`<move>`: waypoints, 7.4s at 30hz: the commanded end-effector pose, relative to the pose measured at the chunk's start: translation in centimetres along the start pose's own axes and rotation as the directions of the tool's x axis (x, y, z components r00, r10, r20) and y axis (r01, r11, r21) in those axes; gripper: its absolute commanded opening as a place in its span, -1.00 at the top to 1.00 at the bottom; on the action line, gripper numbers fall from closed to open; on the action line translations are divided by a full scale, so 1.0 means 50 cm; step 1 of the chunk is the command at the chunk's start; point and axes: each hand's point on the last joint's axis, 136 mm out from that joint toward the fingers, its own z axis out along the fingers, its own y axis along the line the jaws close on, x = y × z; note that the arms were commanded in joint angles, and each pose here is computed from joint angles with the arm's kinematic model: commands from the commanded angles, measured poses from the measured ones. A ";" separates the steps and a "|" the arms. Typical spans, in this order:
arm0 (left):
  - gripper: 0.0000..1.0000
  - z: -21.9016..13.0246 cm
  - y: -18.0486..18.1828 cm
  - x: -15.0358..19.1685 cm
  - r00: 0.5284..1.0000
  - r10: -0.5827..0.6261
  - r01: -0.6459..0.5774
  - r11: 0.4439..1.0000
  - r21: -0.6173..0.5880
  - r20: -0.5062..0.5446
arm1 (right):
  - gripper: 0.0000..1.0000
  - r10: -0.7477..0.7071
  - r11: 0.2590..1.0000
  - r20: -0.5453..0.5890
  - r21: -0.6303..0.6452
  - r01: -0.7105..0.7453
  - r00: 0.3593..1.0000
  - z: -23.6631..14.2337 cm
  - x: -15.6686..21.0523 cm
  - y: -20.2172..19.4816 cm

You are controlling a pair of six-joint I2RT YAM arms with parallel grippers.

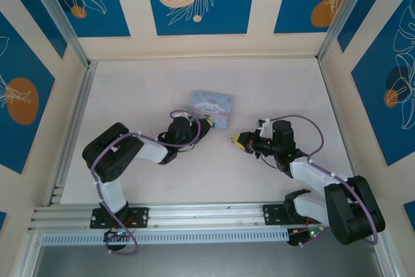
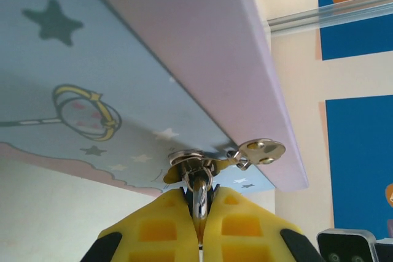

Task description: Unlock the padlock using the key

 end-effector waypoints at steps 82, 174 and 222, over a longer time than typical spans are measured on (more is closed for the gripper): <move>1.00 -0.086 -0.159 -0.017 0.982 -0.140 0.170 0.947 0.274 -0.124 | 1.00 0.157 0.979 0.118 -0.148 -0.139 0.981 0.121 -0.063 0.106; 1.00 -0.083 -0.160 -0.010 0.981 -0.132 0.167 0.947 0.274 -0.141 | 1.00 -0.135 0.966 -0.001 -0.221 0.131 0.991 0.160 -0.049 0.144; 1.00 -0.086 -0.162 -0.003 0.980 -0.131 0.168 0.946 0.278 -0.149 | 1.00 0.070 0.950 -0.143 -0.293 -0.109 0.987 0.215 -0.066 0.168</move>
